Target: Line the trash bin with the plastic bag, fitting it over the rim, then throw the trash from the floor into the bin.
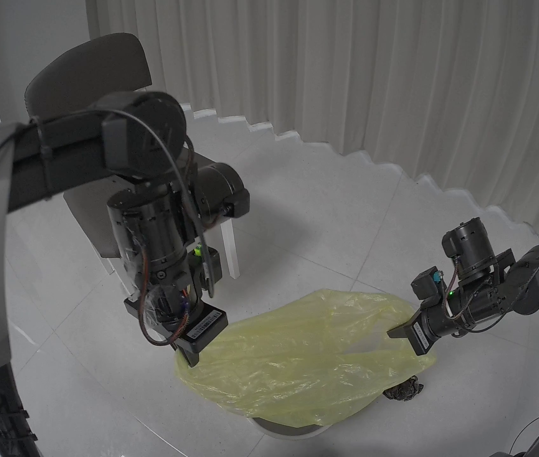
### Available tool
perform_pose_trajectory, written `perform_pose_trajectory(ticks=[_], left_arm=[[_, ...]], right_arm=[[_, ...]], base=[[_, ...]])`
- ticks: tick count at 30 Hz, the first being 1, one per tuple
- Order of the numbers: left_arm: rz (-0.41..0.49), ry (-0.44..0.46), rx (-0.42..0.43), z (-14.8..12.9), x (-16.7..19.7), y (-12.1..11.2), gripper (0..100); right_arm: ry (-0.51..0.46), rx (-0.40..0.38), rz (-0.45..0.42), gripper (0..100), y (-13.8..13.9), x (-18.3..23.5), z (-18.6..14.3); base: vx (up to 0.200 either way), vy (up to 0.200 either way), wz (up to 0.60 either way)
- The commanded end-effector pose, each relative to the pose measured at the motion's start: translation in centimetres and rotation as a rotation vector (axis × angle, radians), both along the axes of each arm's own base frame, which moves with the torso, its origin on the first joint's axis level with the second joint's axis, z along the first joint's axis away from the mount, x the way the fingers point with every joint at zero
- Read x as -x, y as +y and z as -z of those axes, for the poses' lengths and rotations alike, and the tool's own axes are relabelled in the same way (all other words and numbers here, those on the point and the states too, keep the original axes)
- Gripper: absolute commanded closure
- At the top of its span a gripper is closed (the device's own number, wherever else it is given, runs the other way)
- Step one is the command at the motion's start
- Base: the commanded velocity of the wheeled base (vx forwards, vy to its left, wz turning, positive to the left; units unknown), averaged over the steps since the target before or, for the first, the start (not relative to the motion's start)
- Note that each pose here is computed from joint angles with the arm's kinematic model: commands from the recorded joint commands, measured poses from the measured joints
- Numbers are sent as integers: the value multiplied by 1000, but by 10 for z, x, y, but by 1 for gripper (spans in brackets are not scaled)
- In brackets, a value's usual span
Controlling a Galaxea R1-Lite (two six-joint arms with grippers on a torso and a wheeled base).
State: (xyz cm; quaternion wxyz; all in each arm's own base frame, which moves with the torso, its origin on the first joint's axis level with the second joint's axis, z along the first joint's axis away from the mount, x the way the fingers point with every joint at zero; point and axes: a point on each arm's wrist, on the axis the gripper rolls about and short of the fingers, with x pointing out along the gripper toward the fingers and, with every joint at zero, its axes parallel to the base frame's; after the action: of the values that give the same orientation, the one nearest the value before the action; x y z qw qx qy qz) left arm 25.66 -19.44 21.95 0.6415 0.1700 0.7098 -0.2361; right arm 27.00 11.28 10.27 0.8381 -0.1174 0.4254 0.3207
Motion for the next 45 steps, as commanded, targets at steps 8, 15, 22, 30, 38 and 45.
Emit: perform_pose_trajectory(ticks=[8, 15, 22, 30, 38, 45], left_arm=[[-19, 143, -98, 59, -32, -12, 100], [-21, 135, -85, 50, -29, -8, 100], [-9, 112, -63, 34, -18, -6, 100], [44, -6, 23, -12, 15, -3, 100], [121, -126, 115, -58, 63, 6, 100], [162, -133, 117, -61, 78, -5, 100]], right_arm=[[32, 20, -30, 100, 15, -8, 12], [40, 26, -35, 100, 16, -11, 15], [14, 11, -75, 100, 31, -11, 8], [24, 16, -87, 100, 35, -8, 8], [-4, 5, -111, 100, 39, 0, -5], [-4, 4, -126, 100, 44, 3, -14]], base=[[0, 0, 0], [0, 0, 0], [0, 0, 0], [0, 0, 0], [0, 0, 0], [0, 0, 0]])
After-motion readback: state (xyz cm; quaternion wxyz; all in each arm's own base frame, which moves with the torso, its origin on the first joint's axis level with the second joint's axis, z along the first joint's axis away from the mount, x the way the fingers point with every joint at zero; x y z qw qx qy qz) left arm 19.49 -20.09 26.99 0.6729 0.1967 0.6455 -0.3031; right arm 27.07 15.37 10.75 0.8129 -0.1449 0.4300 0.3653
